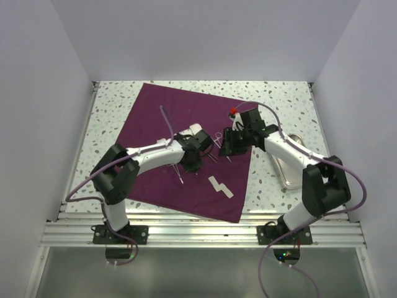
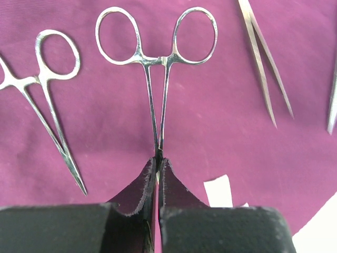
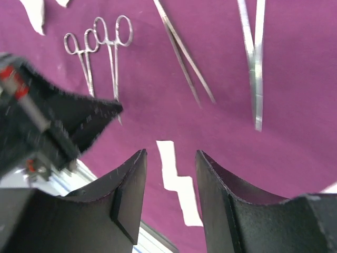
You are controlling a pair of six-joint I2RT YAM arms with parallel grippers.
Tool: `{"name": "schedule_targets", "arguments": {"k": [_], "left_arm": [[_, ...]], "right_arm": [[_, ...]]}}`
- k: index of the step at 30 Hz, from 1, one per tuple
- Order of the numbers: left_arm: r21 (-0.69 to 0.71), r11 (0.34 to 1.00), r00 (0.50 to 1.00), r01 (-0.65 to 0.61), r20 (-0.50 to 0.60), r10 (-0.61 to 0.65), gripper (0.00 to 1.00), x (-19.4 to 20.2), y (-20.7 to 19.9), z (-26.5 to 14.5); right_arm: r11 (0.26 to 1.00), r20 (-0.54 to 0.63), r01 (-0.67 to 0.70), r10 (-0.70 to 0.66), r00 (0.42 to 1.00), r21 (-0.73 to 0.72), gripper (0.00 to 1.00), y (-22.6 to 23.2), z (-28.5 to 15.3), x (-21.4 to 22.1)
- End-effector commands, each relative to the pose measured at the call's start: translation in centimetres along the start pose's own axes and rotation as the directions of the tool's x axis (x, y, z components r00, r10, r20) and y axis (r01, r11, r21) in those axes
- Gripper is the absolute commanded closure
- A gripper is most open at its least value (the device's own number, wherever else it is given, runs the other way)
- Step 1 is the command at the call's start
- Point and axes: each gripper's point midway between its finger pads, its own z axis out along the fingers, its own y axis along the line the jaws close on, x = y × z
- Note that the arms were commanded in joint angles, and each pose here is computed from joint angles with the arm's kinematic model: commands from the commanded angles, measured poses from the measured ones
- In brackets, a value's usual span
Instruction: Prepare the surgical pack
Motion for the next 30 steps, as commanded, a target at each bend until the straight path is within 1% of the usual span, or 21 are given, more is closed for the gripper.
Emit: {"name": "schedule_targets", "arguments": {"k": [1, 4, 5, 6, 7, 8, 9, 17, 30], "left_arm": [[0.074, 0.996, 0.996, -0.045, 0.083, 0.039, 1.0, -1.0, -1.4, -2.1], [0.093, 0.994, 0.994, -0.06, 0.101, 0.051, 1.0, -0.9, -1.5, -2.9], [0.097, 0.993, 0.993, -0.064, 0.102, 0.054, 1.0, -0.8, -1.5, -3.1], [0.103, 0.993, 0.993, -0.064, 0.103, 0.054, 1.0, -0.8, -1.5, -3.3], [0.099, 0.993, 0.993, -0.067, 0.1, 0.057, 1.0, -0.7, -1.4, -3.2], [0.101, 0.993, 0.993, -0.068, 0.101, 0.058, 1.0, -0.7, -1.3, -3.3], [0.104, 0.992, 0.993, -0.069, 0.103, 0.058, 1.0, -0.8, -1.4, -3.4], [0.11, 0.991, 0.992, -0.082, 0.103, 0.071, 1.0, -0.4, -1.5, -3.6], [0.133, 0.987, 0.992, -0.088, 0.105, 0.075, 1.0, 0.0, -2.1, -4.3]], "right_arm": [[0.989, -0.009, -0.031, 0.03, 1.0, -0.145, 0.54, 2.9, 1.4, -0.2], [0.978, -0.038, -0.067, 0.061, 0.997, -0.197, 0.52, 3.9, 2.8, 0.0], [0.973, -0.05, -0.086, 0.077, 0.996, -0.214, 0.49, 4.6, 3.2, 0.2], [0.969, -0.042, -0.084, 0.077, 0.996, -0.234, 0.48, 5.0, 3.5, -0.1], [0.963, -0.072, -0.095, 0.079, 0.994, -0.252, 0.46, 5.5, 4.3, 0.5], [0.957, -0.083, -0.118, 0.099, 0.992, -0.264, 0.46, 5.9, 4.5, 0.6], [0.952, -0.075, -0.113, 0.095, 0.993, -0.283, 0.46, 6.3, 4.9, 0.5], [0.942, -0.097, -0.128, 0.102, 0.99, -0.311, 0.46, 7.3, 6.5, 0.8], [0.944, -0.122, -0.13, 0.096, 0.988, -0.303, 0.49, 7.2, 8.6, 1.5]]}}
